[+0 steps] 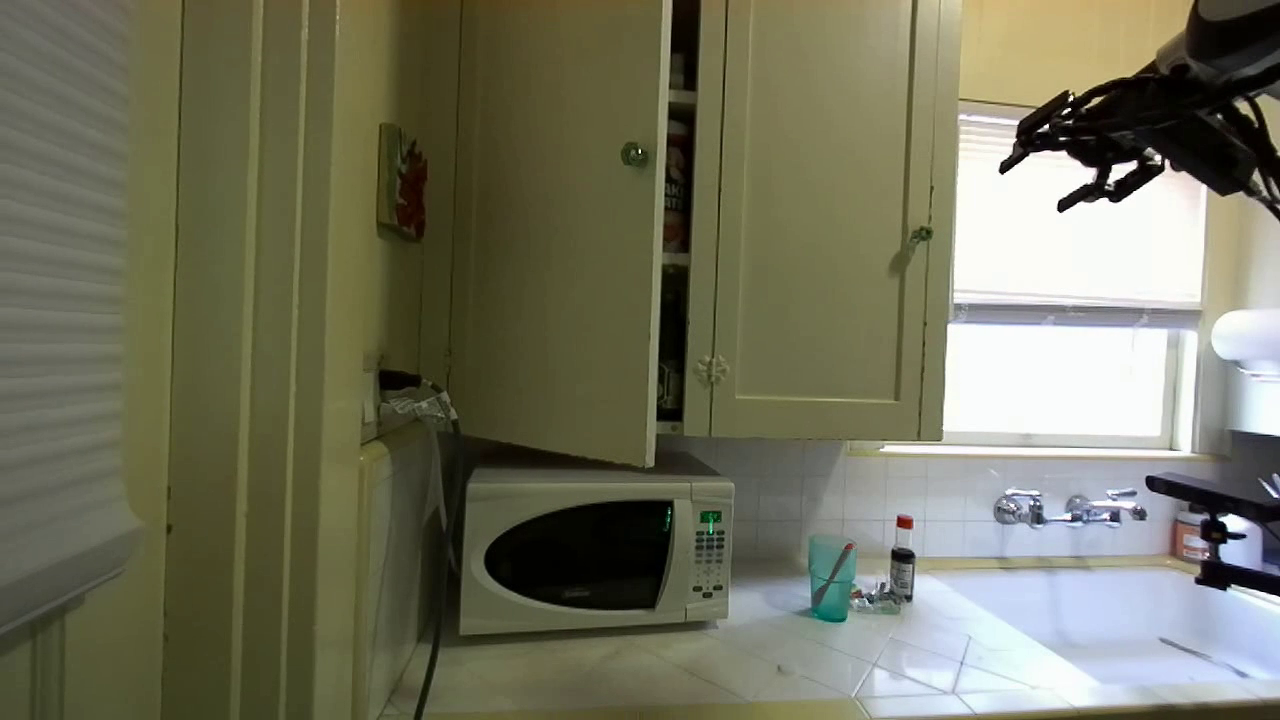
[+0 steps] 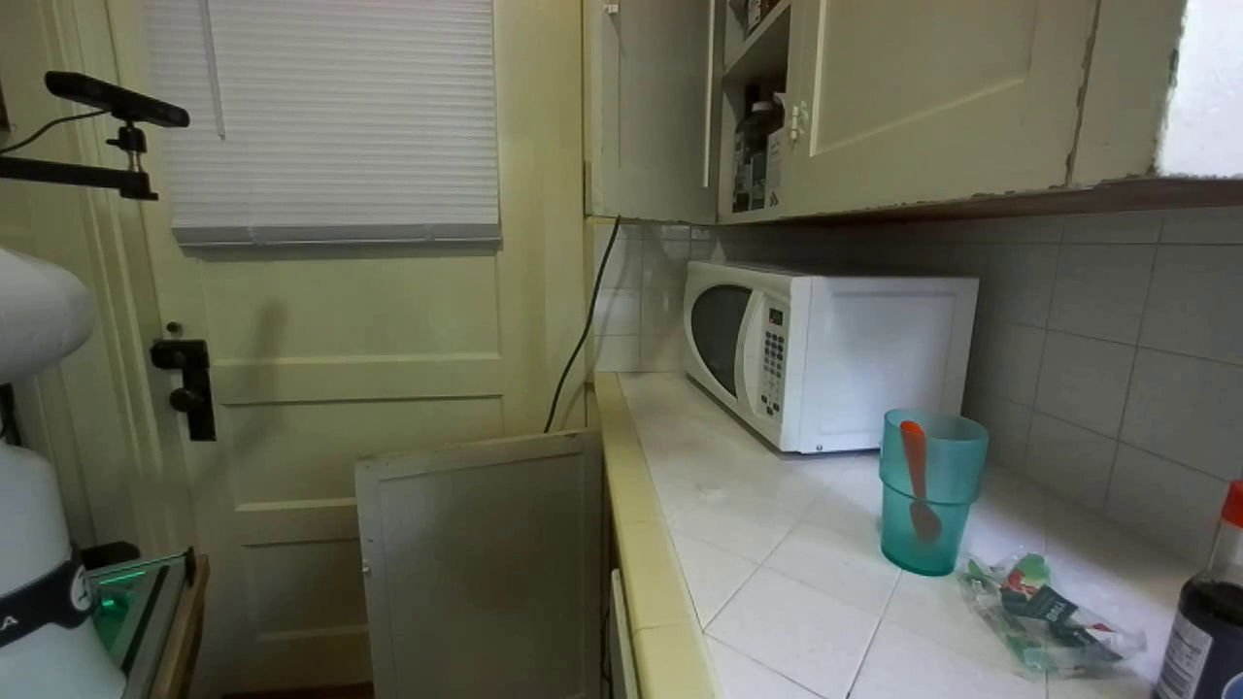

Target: Open the cupboard, then place the pink cup on the second shelf

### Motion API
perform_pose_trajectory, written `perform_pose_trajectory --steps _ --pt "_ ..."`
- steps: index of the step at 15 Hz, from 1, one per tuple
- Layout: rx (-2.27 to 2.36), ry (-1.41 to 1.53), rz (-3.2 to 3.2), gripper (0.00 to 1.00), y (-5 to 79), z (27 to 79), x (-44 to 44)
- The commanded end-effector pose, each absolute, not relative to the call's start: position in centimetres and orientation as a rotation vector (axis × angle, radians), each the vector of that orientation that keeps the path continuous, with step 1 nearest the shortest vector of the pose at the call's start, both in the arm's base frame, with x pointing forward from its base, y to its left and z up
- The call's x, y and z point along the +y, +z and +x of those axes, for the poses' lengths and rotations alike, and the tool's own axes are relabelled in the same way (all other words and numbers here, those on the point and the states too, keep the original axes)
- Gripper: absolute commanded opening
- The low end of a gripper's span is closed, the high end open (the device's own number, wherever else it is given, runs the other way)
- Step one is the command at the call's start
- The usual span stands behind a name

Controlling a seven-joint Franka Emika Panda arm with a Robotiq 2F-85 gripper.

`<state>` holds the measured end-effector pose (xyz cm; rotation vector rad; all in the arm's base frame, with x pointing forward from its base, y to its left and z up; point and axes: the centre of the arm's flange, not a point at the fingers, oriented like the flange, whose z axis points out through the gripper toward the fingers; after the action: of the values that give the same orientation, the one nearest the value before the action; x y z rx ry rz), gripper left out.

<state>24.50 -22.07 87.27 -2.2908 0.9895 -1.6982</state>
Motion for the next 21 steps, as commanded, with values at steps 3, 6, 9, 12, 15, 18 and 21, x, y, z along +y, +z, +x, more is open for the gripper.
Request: perform_pose_trajectory --steps 3,6,9,12,15,18,21 --pt "0.862 -1.759 -2.476 1.0 90.8 31.8 -26.5" --pt "0.733 -1.835 -2.607 1.0 93.1 35.2 -29.2" --pt "0.642 -1.941 -2.745 1.0 95.0 37.4 -33.1" --pt "0.676 -1.929 -2.73 1.0 92.2 36.3 -31.1" --pt "0.667 -1.922 -2.732 1.0 92.1 36.7 -30.9" --pt "0.703 -1.924 -2.686 1.0 91.0 37.5 -30.6" --pt "0.732 -1.909 -2.618 1.0 90.0 38.9 -30.5"
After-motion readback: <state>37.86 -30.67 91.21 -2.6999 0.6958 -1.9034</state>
